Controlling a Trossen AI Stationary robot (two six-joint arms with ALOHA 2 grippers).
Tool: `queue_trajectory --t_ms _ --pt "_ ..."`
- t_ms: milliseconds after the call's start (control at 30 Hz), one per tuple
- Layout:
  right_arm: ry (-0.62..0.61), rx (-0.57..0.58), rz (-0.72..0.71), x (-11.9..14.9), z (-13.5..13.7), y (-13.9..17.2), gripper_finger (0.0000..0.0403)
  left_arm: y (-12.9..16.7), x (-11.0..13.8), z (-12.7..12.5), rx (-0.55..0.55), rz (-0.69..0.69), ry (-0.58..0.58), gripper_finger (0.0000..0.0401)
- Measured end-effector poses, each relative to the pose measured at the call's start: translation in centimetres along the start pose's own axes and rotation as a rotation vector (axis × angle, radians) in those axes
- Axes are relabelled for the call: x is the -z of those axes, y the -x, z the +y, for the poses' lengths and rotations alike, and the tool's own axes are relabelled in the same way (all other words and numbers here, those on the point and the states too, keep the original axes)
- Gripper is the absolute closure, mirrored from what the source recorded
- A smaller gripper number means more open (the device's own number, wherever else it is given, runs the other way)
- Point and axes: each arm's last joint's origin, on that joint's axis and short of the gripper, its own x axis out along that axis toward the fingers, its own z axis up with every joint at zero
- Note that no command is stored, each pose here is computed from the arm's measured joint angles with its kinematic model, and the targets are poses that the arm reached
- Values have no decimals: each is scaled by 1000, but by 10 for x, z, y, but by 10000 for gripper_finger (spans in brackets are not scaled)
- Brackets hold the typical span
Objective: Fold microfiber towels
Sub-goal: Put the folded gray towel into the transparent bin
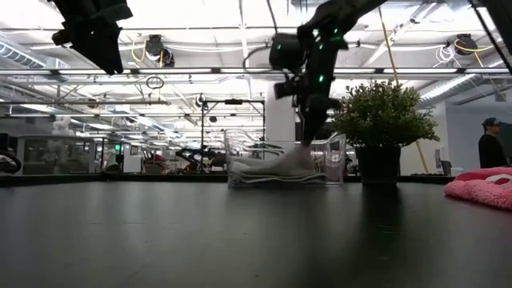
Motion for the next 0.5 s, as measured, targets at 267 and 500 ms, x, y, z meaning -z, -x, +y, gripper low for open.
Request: queue_trajectory --t_ms 267,500 --pt "-17 89 -189 4 -5 54 376 0 0 0 -7 -8 12 270" --pt "-83 -14 -307 -10 -18 28 376 0 -1 0 -18 -19 14 269"
